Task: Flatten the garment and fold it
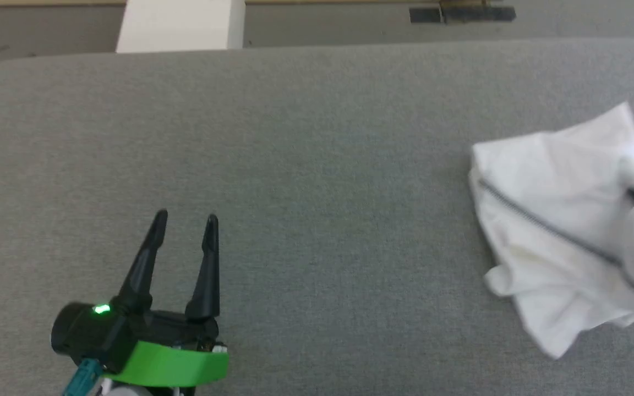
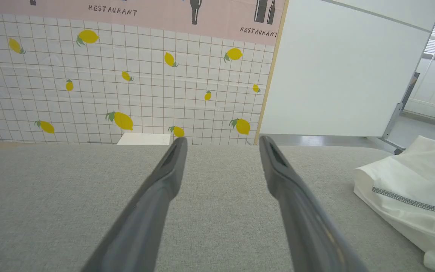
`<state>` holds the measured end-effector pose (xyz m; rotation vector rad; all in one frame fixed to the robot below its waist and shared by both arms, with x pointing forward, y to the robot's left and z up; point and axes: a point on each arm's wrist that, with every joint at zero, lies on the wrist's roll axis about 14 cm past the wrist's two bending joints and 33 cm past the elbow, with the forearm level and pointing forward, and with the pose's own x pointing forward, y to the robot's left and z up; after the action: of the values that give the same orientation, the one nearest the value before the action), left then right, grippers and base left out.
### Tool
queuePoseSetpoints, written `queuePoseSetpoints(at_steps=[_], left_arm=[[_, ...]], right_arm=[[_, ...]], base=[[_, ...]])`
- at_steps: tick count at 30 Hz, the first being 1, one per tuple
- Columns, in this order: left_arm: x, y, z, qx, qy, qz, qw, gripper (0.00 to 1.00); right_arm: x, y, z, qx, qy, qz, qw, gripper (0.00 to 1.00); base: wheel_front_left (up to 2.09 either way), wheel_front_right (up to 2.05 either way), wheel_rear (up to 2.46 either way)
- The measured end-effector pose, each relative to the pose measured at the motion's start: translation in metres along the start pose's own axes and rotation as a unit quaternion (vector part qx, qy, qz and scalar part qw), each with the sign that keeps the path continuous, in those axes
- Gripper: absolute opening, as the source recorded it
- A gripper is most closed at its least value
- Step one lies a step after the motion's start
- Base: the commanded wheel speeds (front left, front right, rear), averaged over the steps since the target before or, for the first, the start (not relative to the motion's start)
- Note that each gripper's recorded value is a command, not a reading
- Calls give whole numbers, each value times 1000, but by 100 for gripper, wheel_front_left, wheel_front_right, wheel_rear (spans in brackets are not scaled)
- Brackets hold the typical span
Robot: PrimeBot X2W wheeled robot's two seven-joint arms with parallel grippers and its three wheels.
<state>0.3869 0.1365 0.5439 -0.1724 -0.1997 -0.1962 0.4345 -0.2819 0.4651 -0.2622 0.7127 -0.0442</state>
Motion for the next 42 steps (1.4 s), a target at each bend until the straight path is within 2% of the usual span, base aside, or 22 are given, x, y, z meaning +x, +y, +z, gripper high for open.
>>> queuePoseSetpoints(at_steps=[7, 16, 22, 29, 31, 32, 33, 42], left_arm=[[36, -1, -18, 2, 1, -24, 1000, 100], [68, 9, -57, 6, 20, -37, 999, 100], [79, 17, -81, 2, 33, -34, 999, 100], [85, 22, -104, -7, 46, -35, 998, 100], [86, 21, -108, -7, 48, -38, 998, 100], [87, 19, -109, -8, 48, -41, 998, 100], [88, 19, -108, -9, 47, -41, 998, 100], [89, 17, -79, -9, 15, -27, 999, 100]], right_arm=[[13, -72, 23, -94, 18, -97, 991, 0], [33, -143, 14, -134, 84, -194, 968, 0], [43, -169, -2, -153, 123, -236, 952, 0], [60, -171, -25, -163, 147, -244, 945, 0], [63, -168, -33, -161, 152, -242, 945, 34], [63, -168, -36, -160, 153, -242, 945, 58], [62, -169, -37, -161, 153, -243, 944, 100], [47, -176, -27, -152, 119, -248, 949, 100]], base=[[0, 0, 0], [0, 0, 0], [0, 0, 0], [0, 0, 0], [0, 0, 0], [0, 0, 0], [0, 0, 0], [0, 0, 0]])
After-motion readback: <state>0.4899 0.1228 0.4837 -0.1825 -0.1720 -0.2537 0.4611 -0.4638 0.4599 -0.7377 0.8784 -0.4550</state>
